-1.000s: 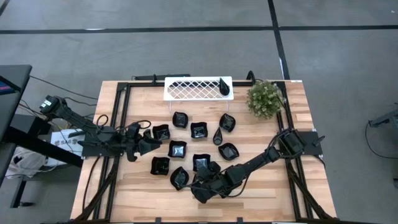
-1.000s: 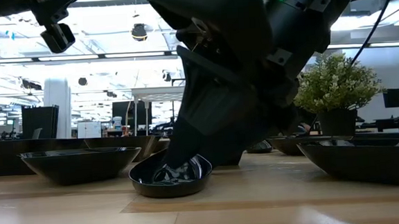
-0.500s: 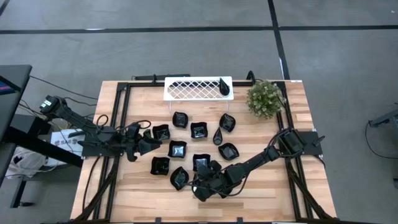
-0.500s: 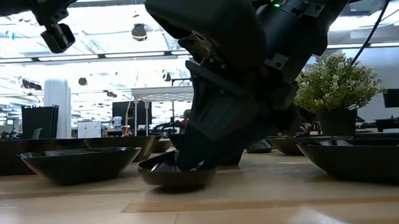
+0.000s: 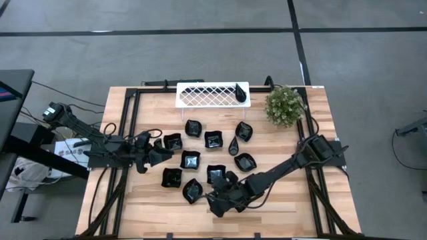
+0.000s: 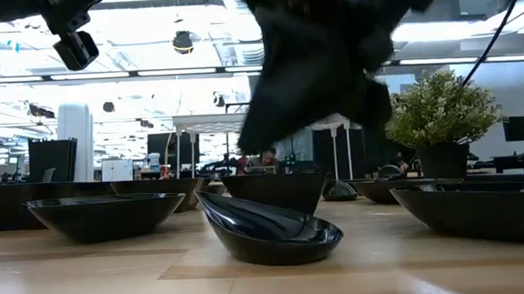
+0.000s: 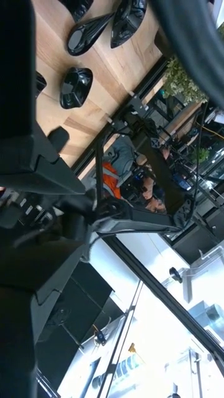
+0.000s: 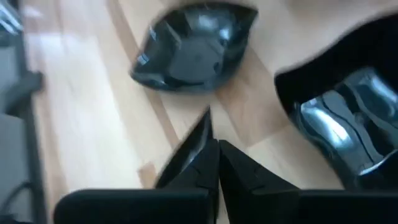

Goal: Pick & Place Mini shaped plates
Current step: Stack the drop-shaped plate on top of the drop-shaped plate on the shelf

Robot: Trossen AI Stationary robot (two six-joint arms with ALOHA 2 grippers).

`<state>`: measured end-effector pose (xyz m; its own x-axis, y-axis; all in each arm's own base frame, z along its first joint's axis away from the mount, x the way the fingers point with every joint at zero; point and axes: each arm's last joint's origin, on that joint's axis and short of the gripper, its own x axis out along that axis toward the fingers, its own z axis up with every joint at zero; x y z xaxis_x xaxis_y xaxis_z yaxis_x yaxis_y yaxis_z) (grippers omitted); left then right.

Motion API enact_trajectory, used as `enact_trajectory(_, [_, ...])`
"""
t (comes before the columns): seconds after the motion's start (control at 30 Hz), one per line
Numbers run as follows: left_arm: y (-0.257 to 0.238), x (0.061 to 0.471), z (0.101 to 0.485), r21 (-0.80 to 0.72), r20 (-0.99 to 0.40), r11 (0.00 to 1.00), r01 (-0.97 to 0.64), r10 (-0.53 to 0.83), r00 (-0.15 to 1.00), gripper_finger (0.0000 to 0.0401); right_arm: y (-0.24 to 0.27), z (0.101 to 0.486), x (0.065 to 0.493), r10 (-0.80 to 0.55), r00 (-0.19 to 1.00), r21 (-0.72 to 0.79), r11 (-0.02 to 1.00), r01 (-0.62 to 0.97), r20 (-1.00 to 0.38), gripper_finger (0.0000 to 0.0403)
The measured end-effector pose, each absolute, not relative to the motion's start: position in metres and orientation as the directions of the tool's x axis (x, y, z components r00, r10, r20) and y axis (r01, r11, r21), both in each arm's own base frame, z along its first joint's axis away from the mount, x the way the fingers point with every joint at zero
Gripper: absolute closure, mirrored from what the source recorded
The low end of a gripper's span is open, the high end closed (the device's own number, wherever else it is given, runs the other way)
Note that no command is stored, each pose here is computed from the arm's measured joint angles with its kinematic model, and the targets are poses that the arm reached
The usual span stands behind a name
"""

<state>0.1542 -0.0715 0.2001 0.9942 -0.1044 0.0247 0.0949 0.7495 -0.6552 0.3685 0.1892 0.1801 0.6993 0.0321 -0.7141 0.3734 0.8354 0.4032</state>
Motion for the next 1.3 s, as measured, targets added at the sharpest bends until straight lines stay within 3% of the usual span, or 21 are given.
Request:
enact_trajectory(0.37, [-0.071,0.154,0.200,-0.654,0.023,0.750,0.094,-0.104,0.994,0.0270,0.182,0.211,0.360,0.065,0.718,0.381,0.878,0.288,-0.693,0.0380])
enact_trajectory(0.53, [-0.071,0.154,0.200,-0.655,0.022,0.749,0.093,-0.104,0.994,0.0270,0.187,0.194,0.363,0.118,0.668,0.390,0.879,0.274,-0.735,0.0332])
enact_trajectory(0.83, [-0.071,0.154,0.200,-0.655,0.023,0.750,0.094,-0.105,0.994,0.0270,0.188,0.170,0.367,0.096,0.626,0.352,0.887,0.299,-0.774,0.0254])
enact_trajectory(1.3, [-0.071,0.154,0.200,-0.657,0.022,0.748,0.093,-0.104,0.994,0.0270,0.189,0.153,0.370,0.098,0.594,0.324,0.901,0.288,-0.799,0.0238])
